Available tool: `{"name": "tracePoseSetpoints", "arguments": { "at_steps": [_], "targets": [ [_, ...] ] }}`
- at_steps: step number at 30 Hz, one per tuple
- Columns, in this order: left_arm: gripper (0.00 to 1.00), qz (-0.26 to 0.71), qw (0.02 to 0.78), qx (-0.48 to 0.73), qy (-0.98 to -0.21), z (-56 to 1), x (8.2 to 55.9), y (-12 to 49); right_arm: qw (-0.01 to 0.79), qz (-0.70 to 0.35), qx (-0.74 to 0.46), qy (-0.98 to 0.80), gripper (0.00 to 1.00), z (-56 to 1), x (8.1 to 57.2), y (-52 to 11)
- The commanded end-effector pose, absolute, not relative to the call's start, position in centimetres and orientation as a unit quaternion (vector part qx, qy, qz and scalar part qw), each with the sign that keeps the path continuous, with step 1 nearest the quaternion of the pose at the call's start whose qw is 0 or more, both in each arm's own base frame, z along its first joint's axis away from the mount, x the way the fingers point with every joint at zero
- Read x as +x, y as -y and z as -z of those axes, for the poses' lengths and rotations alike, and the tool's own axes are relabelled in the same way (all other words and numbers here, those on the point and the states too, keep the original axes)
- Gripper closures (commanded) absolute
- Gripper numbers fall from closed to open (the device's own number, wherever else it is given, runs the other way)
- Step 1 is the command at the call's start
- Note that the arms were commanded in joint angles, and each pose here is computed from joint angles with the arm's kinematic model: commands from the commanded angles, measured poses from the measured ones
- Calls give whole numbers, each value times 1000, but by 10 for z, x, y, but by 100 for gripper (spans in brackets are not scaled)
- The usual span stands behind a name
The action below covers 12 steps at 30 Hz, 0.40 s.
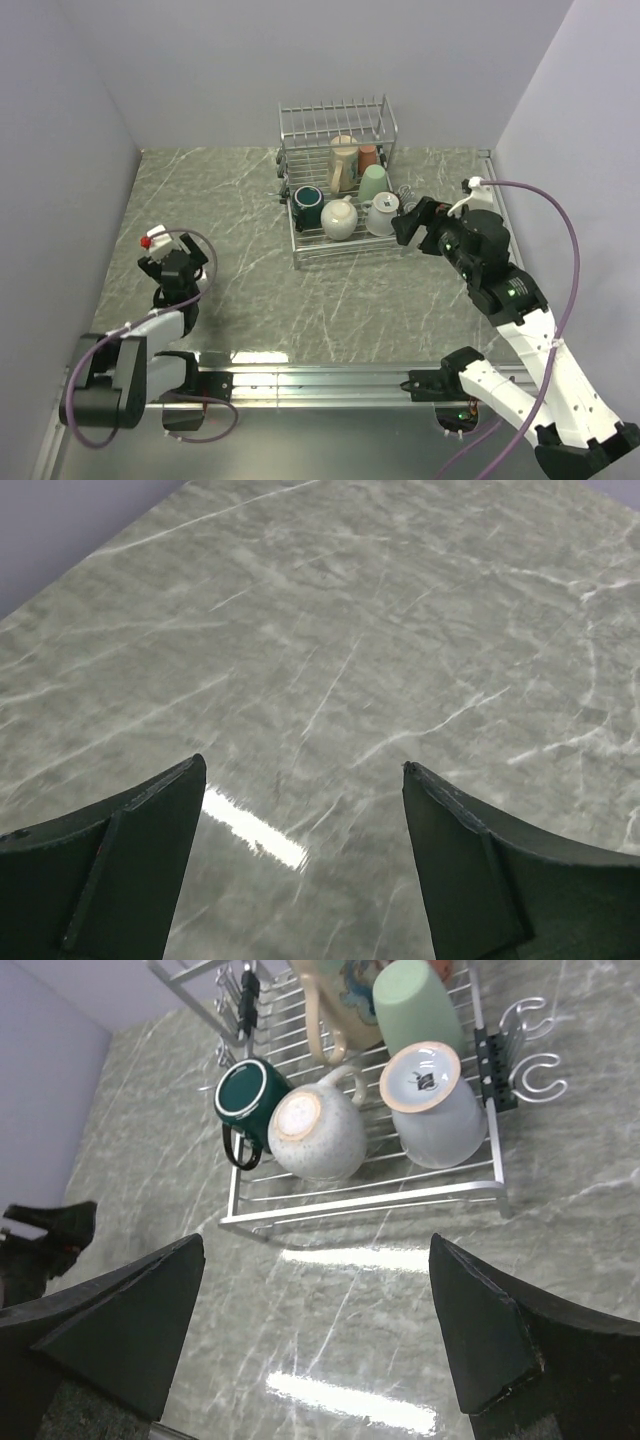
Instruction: Load the cups into the dish rack
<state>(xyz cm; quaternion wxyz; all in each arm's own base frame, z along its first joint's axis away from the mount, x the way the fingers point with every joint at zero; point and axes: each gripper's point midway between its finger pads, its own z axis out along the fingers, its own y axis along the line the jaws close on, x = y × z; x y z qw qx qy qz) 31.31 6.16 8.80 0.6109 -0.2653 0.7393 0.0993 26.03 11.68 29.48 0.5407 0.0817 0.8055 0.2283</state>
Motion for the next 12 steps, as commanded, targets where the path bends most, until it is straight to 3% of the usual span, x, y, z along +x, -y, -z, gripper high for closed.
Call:
{"name": "tracePoseSetpoints", "arguments": {
  "at_steps": [1,7,12],
  "targets": [
    [15,-60,672,-240,-699,-129,349,-53,543,-240,84,-801,0,-309,265,-124],
    [21,-41,665,-203,-717,-131,385,-42,539,-249,89,-800,0,-318,280,-134],
    [17,-39,697,-220,-681,-134,376,-53,543,-222,77,-806,0,-319,287,-130]
  ]
}}
